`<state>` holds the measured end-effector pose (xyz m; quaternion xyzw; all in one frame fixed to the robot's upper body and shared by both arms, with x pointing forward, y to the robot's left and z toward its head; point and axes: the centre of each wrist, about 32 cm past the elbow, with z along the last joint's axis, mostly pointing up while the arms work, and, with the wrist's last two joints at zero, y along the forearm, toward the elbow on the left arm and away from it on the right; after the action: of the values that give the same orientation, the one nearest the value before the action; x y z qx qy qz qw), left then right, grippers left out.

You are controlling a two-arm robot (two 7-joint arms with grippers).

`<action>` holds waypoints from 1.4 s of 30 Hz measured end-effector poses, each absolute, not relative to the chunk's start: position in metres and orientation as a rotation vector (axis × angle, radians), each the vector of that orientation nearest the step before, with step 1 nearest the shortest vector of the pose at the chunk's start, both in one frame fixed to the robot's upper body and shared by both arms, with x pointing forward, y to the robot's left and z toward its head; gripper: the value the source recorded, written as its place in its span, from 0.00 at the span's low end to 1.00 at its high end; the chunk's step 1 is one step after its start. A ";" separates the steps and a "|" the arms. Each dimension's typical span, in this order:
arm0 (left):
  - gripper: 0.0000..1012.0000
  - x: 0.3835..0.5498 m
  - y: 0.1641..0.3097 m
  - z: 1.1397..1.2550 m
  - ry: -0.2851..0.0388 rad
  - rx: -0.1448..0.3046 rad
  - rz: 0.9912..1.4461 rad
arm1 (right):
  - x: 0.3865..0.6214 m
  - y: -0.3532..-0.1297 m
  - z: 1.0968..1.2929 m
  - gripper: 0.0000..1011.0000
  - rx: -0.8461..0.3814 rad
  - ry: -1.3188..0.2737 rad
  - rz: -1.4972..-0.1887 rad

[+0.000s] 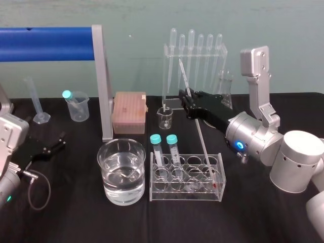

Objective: Hold the thermometer with one hand and immerse one end into the beaker, then reinsert it into the test tube rack.

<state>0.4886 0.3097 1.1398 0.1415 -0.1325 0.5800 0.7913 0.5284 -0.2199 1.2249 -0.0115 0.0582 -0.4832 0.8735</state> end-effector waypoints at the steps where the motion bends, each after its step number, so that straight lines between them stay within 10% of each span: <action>1: 1.00 0.489 0.310 1.140 -0.285 0.304 1.248 | 0.528 -0.220 1.225 0.18 -0.024 0.122 -1.009; 6: 1.00 0.489 0.310 1.140 -0.285 0.304 1.248 | 0.528 -0.220 1.225 0.05 -0.024 0.121 -1.010; 26: 1.00 0.489 0.310 1.140 -0.285 0.304 1.248 | 0.527 -0.220 1.224 0.05 -0.012 0.082 -1.012; 42: 1.00 0.489 0.310 1.140 -0.285 0.304 1.248 | 0.524 -0.231 1.247 0.05 0.224 -0.038 -0.950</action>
<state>0.4886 0.3097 1.1398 0.1415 -0.1325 0.5799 0.7913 0.5240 -0.2305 1.2466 0.1076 -0.0182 -0.4564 0.8831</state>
